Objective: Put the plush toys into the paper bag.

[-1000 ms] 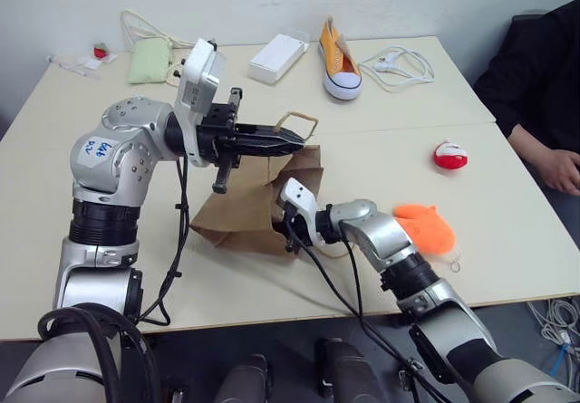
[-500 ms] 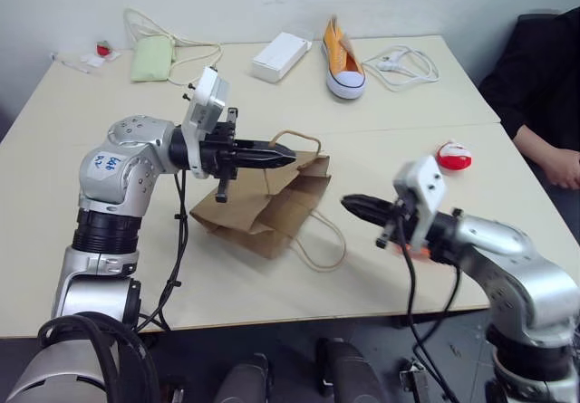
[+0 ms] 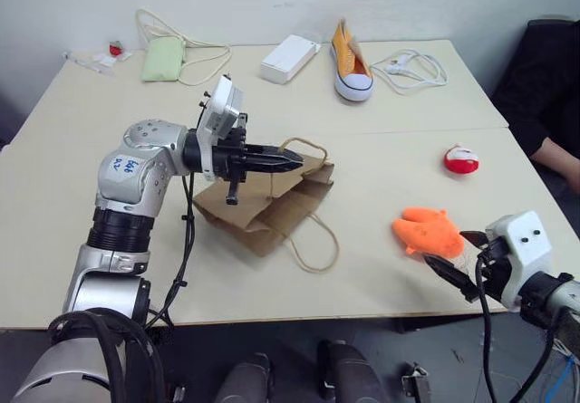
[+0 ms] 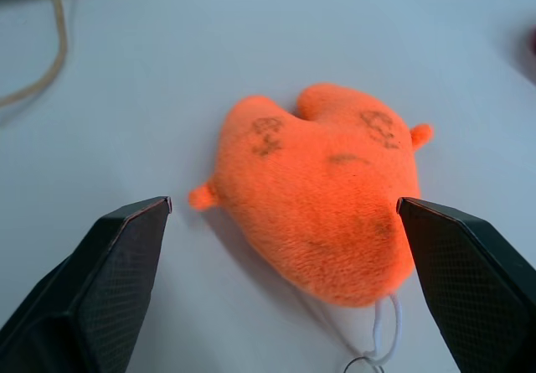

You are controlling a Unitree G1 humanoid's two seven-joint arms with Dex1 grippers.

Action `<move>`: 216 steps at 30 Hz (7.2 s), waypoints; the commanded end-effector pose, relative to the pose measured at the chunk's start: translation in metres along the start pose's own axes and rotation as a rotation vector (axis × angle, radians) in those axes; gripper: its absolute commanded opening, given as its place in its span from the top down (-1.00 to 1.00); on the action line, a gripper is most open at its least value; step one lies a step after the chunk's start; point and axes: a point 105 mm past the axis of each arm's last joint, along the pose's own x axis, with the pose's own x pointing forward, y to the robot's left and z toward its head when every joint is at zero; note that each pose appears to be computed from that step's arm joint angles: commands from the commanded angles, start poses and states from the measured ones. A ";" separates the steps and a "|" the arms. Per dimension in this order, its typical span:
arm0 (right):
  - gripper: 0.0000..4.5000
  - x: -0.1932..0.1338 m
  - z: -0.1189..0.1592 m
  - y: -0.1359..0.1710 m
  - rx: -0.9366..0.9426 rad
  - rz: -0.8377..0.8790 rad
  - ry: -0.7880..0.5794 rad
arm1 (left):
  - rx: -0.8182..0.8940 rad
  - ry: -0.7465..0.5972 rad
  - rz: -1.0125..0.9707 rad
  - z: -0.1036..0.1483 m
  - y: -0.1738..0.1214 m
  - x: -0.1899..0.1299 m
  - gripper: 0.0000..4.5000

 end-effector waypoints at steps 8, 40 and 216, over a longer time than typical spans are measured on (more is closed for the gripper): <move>-0.41 0.029 -0.011 -0.018 0.058 -0.072 -0.019 | 0.074 0.003 0.024 0.014 0.002 -0.001 1.00; 0.89 0.147 0.143 0.150 -0.316 0.569 -0.245 | 0.130 -0.022 -0.037 0.024 -0.012 0.018 1.00; -0.99 0.056 0.098 0.107 0.181 0.608 -0.115 | 0.090 -0.070 0.074 0.016 0.000 0.008 1.00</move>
